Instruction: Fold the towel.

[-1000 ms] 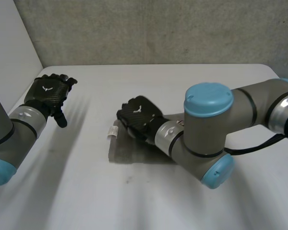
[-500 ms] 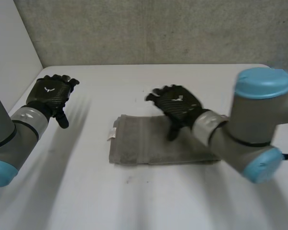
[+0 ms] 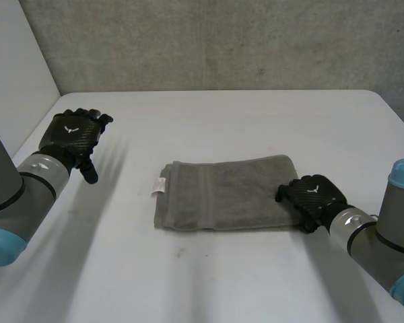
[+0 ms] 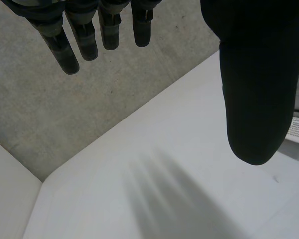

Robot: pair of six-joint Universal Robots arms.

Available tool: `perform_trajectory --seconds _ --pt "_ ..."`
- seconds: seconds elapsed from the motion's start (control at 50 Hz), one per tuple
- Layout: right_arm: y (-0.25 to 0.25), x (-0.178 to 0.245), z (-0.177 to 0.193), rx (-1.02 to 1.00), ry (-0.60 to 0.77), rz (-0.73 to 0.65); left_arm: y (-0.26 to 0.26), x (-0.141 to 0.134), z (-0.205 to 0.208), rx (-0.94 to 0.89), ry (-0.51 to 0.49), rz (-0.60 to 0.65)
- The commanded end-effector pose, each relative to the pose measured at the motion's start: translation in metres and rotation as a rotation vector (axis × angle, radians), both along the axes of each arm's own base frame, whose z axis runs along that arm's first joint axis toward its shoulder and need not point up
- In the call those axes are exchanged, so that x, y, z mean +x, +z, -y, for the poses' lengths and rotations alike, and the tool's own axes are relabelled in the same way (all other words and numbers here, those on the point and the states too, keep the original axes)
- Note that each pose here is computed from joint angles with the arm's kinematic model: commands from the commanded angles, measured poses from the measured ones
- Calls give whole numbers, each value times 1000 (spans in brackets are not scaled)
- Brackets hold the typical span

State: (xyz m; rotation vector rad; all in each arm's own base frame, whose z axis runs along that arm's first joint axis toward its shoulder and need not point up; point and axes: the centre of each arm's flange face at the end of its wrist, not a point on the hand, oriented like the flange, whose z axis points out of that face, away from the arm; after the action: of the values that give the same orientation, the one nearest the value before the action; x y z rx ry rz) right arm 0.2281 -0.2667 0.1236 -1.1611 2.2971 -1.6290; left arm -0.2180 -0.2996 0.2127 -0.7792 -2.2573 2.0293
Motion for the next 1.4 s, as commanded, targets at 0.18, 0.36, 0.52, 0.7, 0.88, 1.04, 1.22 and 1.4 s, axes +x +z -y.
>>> perform_trajectory --seconds 0.18,0.36,0.52,0.7,0.88,1.04,1.22,1.4 --pt "19 3 20 -135 -10 0 -1 0 0 3 0 1" --pt "56 98 -16 -363 308 -36 -2 0 -1 6 0 2" --pt "38 174 -74 -382 592 -88 -3 1 -3 13 1 3" --pt "3 198 -101 -318 699 -115 -7 2 -6 25 0 6" --pt "36 185 -100 -313 640 -64 -5 -3 -8 18 -14 5" --pt "78 144 -67 -161 415 173 18 -36 -20 -42 -100 -58" --pt "87 88 -9 121 51 503 38 -78 -37 13 -204 -266" --pt "65 71 5 253 -62 513 -10 -118 -60 318 -247 -345"
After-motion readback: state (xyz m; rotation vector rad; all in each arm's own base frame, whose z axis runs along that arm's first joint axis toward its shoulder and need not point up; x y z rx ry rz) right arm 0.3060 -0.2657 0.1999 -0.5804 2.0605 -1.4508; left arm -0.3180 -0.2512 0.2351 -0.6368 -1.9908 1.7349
